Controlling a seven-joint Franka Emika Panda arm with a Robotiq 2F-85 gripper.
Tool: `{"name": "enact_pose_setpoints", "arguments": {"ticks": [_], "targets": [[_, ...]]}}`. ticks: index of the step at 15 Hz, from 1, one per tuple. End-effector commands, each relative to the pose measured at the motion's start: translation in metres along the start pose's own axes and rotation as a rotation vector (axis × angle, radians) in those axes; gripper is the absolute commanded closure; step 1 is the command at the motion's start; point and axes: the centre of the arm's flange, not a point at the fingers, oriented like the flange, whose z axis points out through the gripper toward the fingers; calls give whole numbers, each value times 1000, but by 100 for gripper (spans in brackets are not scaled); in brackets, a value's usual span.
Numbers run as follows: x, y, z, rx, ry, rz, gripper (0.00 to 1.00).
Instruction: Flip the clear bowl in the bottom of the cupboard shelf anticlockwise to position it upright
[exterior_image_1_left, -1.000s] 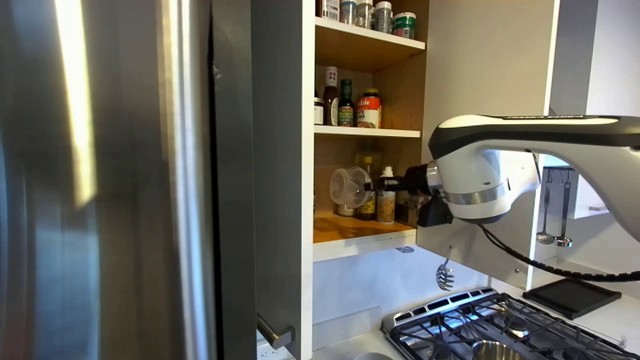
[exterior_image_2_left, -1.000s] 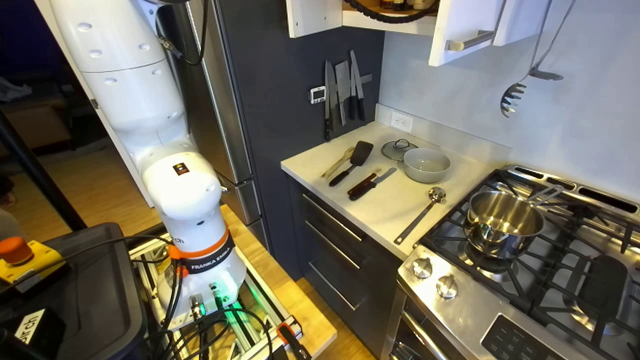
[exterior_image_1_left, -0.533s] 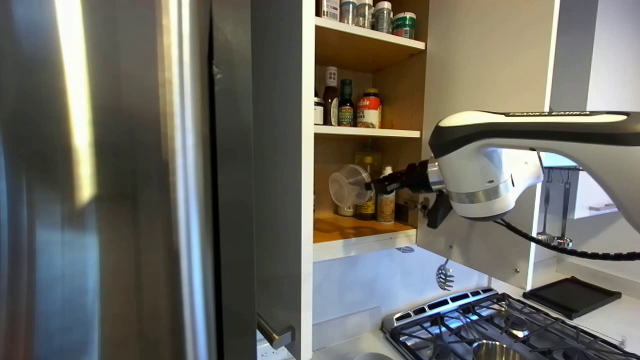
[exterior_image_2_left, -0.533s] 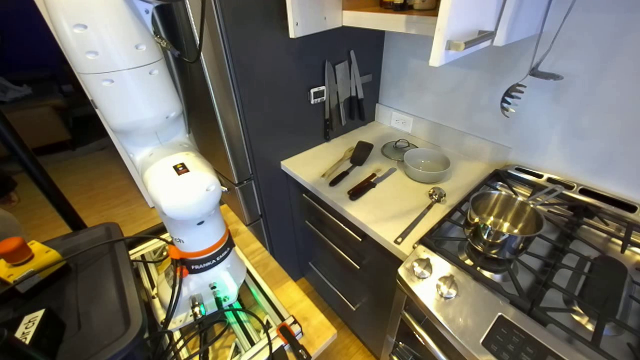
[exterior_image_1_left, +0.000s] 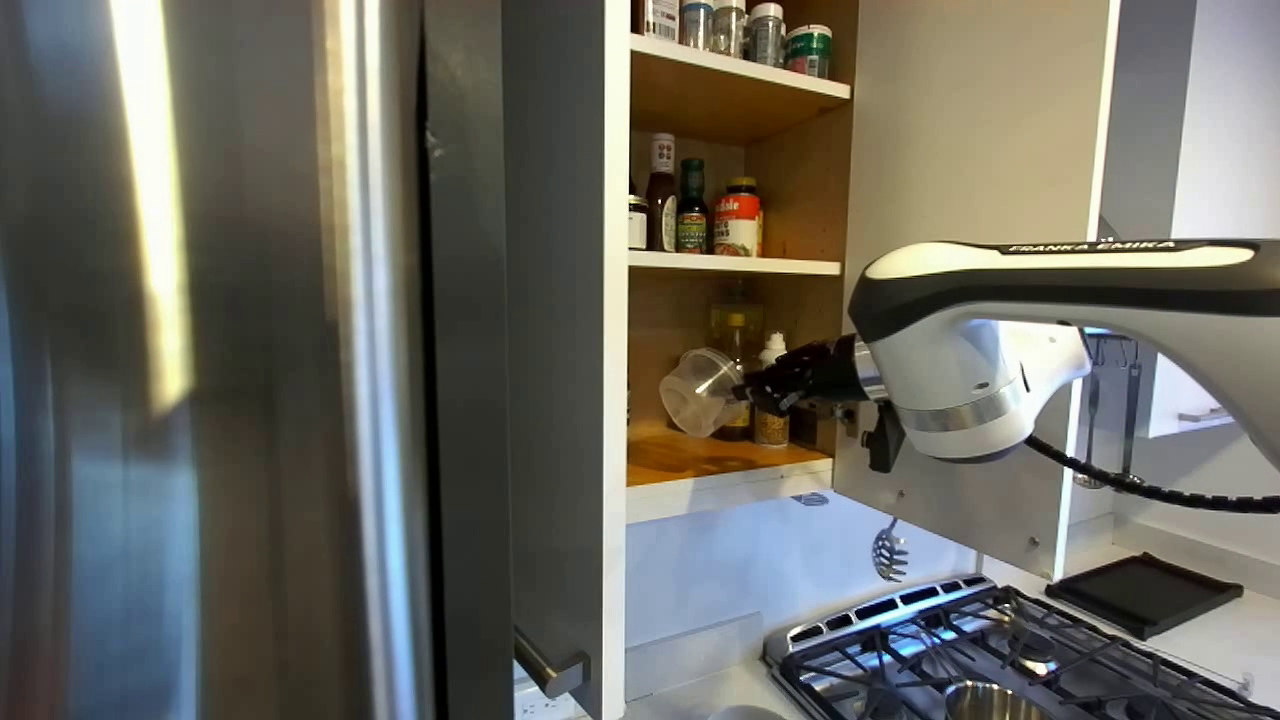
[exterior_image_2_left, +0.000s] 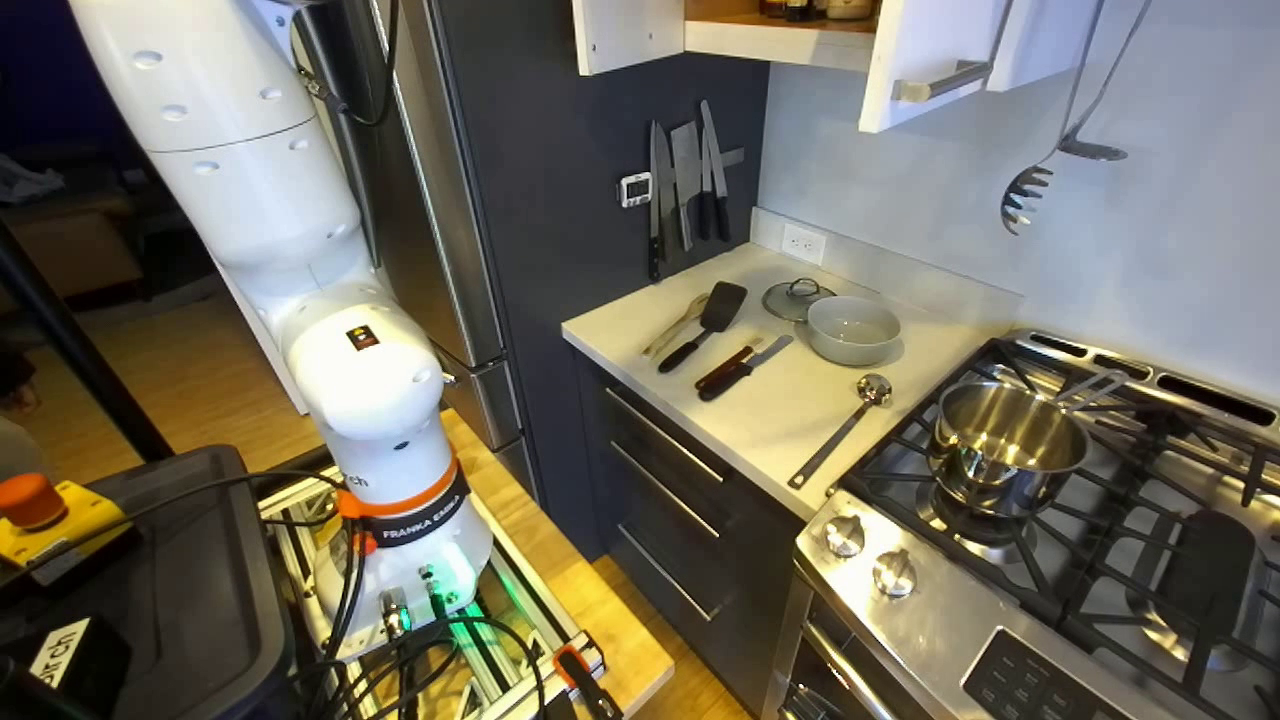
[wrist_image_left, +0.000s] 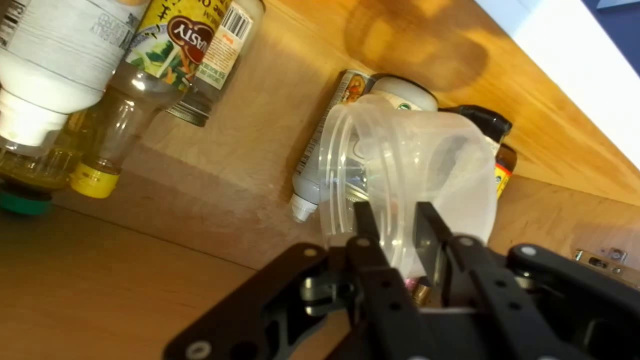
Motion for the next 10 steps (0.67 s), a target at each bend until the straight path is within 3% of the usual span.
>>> {"name": "enact_pose_setpoints", "arguments": {"ticks": [1, 2, 10], "targets": [[0, 0, 0, -1, -1, -3, 75], [0, 0, 0, -1, -1, -4, 94], [0, -13, 5, 17, -9, -257, 94]]}}
